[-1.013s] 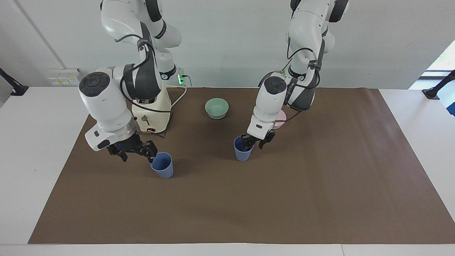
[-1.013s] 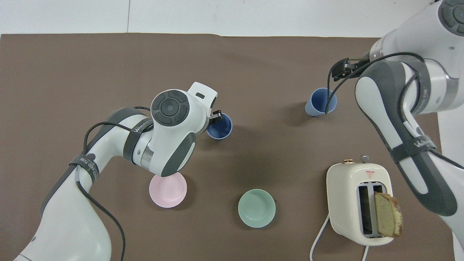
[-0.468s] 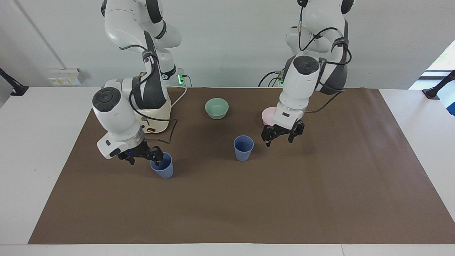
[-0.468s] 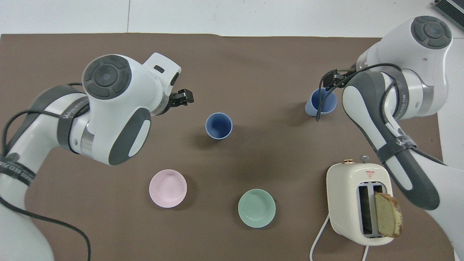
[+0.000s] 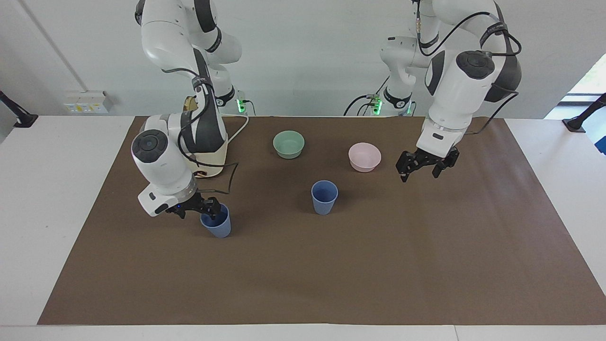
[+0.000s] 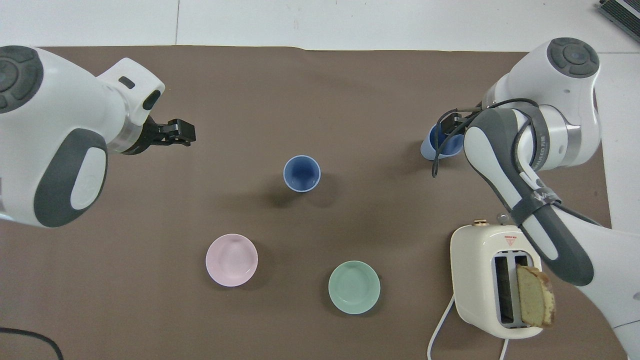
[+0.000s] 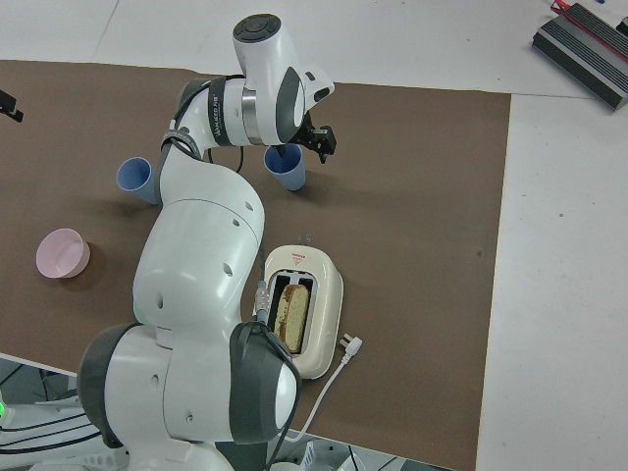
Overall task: Stack blue cups with both arms
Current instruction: 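Withdraw the left gripper to rest while the right gripper lifts the cup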
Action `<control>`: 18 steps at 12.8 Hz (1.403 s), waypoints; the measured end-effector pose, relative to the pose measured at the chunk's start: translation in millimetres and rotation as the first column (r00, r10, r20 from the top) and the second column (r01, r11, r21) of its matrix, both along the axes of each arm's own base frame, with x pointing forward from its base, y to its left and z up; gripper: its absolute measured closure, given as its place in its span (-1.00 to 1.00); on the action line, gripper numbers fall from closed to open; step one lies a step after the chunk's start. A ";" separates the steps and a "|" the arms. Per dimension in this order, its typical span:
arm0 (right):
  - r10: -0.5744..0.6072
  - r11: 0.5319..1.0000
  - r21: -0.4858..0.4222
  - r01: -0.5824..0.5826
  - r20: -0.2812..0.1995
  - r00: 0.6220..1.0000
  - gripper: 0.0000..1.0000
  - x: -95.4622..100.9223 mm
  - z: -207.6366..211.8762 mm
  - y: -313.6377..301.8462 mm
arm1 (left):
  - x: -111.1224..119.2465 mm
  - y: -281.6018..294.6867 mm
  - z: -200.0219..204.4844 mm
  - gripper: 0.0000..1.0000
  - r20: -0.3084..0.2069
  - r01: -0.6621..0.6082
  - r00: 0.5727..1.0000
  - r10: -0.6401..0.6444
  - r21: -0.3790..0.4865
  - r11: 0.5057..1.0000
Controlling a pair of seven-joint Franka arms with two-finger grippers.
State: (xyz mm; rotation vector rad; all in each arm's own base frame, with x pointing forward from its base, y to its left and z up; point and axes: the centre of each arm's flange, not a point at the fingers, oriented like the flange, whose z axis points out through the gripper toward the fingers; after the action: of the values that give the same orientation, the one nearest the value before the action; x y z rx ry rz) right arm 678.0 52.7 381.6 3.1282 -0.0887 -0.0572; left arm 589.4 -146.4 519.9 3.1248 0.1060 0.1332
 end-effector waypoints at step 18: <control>-0.017 1.000 0.017 0.015 0.133 0.991 0.90 -36.6 121.0 103.2 | -50.6 94.8 124.8 -1.00 -0.086 0.186 0.979 -0.184 0.020 0.982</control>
State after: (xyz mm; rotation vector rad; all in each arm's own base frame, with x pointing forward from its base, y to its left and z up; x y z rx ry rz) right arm 641.4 155.9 502.6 3.1439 -0.1157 0.1517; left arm 538.8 -51.6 644.7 3.1469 -0.1878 0.0007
